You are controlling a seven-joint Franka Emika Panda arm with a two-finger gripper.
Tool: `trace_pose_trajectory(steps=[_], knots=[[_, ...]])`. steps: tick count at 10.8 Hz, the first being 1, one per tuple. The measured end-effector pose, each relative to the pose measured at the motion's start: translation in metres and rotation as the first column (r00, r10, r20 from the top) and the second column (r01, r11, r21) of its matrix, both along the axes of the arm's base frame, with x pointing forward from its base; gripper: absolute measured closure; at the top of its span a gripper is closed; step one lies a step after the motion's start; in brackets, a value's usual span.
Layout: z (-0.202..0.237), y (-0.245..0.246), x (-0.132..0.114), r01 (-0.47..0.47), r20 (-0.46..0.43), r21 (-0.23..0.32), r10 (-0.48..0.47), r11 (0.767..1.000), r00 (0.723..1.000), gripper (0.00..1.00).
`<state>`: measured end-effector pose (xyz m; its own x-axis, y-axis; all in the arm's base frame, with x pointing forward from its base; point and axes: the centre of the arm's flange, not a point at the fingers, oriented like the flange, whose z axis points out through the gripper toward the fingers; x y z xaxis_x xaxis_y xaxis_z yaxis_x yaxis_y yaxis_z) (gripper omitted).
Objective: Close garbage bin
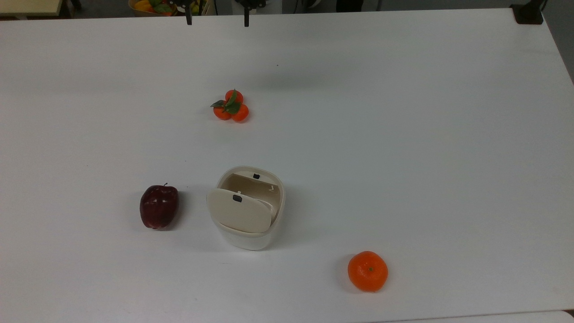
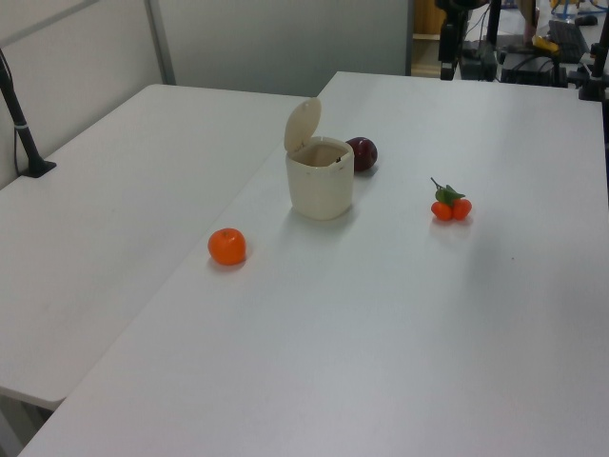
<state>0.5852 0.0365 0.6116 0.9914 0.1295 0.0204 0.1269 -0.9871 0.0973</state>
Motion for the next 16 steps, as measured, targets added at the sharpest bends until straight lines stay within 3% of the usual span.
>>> trace_pose_trajectory(steps=[12, 14, 15, 16], knots=[[0.0, 0.0, -0.0001, 0.0, 0.0, 0.0, 0.0, 1.0, 1.0, 0.0], [0.0, 0.0, -0.0001, 0.0, 0.0, 0.0, 0.0, 1.0, 1.0, 0.12], [-0.0002, 0.0, -0.0001, 0.0, 0.0, 0.001, 0.0, 1.0, 1.0, 0.13], [-0.0003, 0.0001, -0.0002, 0.0, -0.001, 0.001, 0.0, 1.0, 1.0, 0.27]])
